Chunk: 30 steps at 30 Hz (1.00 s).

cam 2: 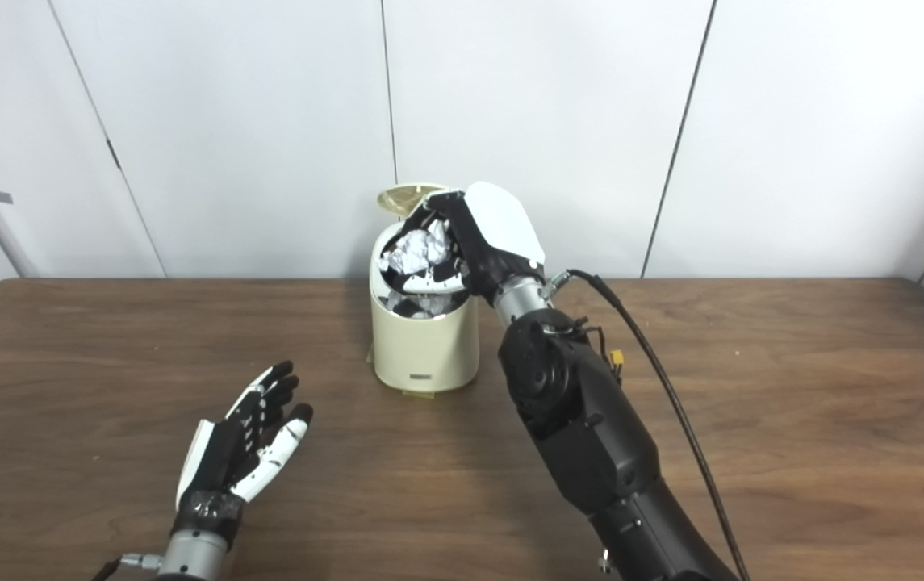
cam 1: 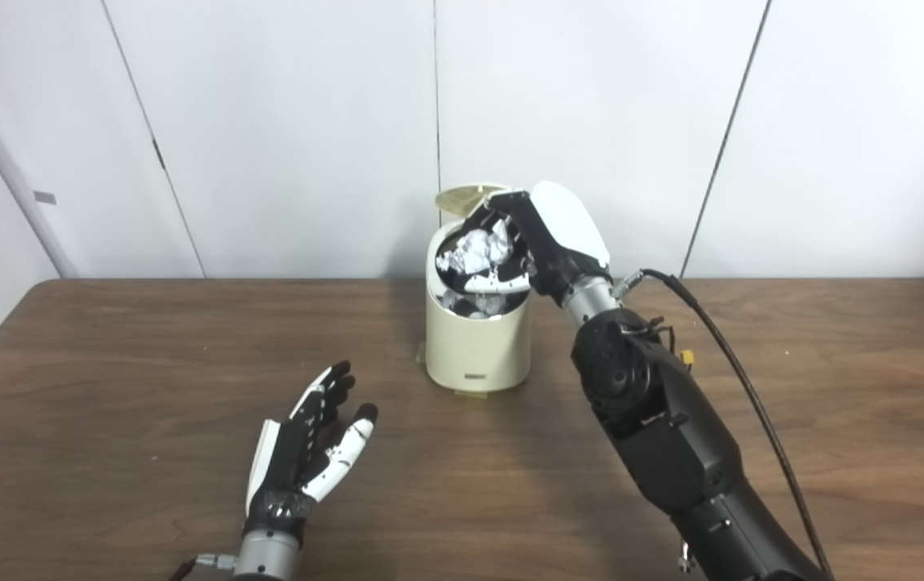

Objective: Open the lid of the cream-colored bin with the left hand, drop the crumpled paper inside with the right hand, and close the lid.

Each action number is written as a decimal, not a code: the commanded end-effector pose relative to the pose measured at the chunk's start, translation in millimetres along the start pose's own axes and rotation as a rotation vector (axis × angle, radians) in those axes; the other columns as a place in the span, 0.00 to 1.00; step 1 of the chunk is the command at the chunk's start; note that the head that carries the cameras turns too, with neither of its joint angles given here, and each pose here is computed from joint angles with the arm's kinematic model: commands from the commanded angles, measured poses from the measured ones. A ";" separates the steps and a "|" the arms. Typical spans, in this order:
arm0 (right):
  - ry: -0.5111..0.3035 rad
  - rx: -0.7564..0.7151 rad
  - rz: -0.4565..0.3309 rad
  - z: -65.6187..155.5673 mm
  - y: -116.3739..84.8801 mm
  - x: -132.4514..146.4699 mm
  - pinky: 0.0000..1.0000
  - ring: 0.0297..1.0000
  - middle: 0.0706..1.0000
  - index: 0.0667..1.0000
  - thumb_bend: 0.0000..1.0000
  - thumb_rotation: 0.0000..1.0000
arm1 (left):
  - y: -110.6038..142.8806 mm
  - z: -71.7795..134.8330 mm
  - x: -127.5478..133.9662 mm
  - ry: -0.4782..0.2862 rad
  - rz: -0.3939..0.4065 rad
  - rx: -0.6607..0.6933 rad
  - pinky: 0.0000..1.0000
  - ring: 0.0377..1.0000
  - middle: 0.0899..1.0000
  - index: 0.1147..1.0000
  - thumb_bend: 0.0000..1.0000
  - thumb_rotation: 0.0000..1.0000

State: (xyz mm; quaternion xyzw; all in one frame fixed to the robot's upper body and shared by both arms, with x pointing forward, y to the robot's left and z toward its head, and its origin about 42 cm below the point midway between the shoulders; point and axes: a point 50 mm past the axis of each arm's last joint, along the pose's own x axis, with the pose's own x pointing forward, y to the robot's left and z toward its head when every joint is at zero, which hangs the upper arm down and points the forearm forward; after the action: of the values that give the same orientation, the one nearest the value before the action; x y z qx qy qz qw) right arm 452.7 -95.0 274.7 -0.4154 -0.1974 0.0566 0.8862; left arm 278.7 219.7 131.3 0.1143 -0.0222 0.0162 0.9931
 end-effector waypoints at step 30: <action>-0.044 -0.053 0.053 8.1 -12.6 12.2 0.50 0.55 0.62 0.60 0.80 0.03 | 0.0 12.3 3.9 -0.068 0.017 0.006 0.92 0.92 0.90 0.93 0.54 0.52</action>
State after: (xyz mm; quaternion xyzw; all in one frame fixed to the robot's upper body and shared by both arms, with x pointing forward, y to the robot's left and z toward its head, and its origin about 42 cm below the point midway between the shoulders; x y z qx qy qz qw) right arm 455.7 -93.4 271.7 -0.4389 -0.1856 0.0948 0.8740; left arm 276.9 219.2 131.4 0.1188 -0.0224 0.0183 0.9925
